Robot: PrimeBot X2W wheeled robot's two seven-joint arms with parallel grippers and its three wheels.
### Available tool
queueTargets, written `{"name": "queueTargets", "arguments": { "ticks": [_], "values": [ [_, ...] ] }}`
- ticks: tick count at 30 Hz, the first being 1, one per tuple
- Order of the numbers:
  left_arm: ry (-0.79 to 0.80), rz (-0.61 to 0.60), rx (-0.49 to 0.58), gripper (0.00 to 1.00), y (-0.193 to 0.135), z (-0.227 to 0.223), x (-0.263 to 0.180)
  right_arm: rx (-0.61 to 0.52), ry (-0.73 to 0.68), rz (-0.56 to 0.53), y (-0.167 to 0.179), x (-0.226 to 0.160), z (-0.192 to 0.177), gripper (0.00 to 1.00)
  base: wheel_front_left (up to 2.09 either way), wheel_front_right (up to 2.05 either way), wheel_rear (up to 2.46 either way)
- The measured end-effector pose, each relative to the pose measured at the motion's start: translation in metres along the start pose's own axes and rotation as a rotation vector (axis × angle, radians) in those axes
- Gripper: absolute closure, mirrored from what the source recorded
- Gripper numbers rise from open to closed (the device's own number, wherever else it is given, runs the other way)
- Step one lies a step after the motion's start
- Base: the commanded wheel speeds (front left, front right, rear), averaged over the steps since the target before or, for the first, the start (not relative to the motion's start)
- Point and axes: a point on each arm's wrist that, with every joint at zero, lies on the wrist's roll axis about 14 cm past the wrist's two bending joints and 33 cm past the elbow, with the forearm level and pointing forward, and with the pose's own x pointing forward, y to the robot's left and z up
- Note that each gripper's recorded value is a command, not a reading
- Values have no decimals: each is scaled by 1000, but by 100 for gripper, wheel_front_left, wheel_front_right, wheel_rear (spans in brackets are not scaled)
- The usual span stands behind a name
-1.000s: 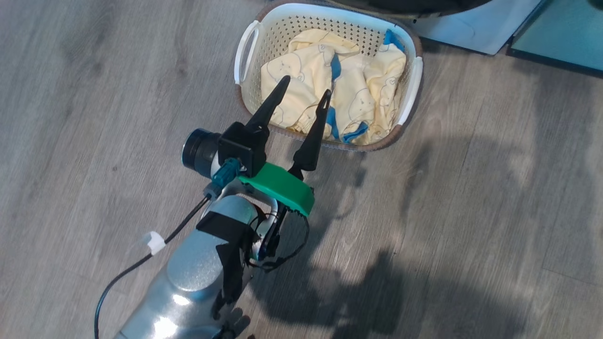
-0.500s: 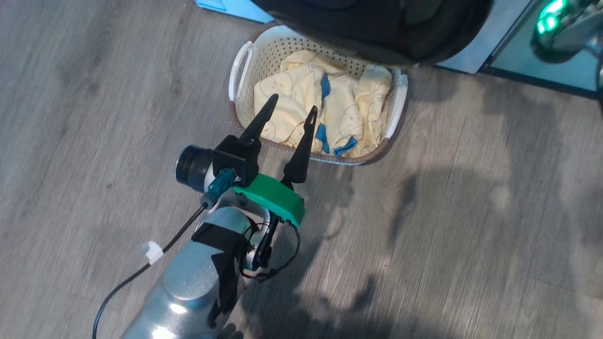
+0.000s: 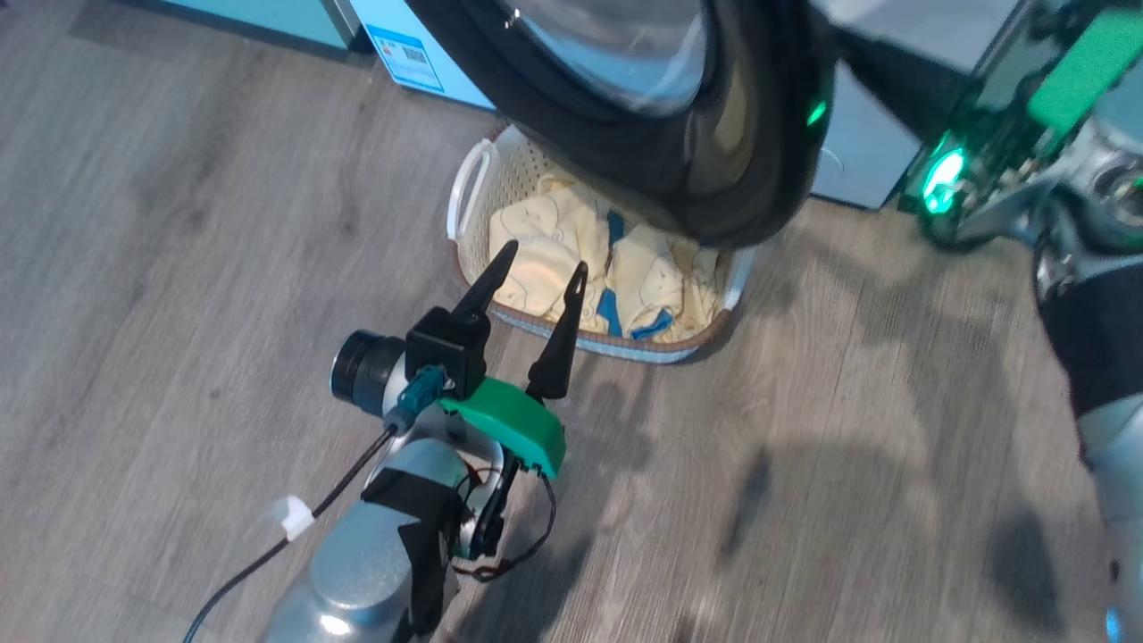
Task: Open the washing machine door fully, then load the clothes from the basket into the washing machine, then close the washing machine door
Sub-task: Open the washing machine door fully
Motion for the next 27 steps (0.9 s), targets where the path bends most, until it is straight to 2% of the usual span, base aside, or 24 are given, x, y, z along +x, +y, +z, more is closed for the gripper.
{"name": "queueTargets", "arguments": {
  "ticks": [12,27],
  "values": [
    [-8,28,14,0,10,7,-19,22,129,45,11,8,-64,100,0,0,0],
    [-20,35,18,0,13,12,-20,45,181,57,14,16,-92,100,0,0,0]
  ]
}}
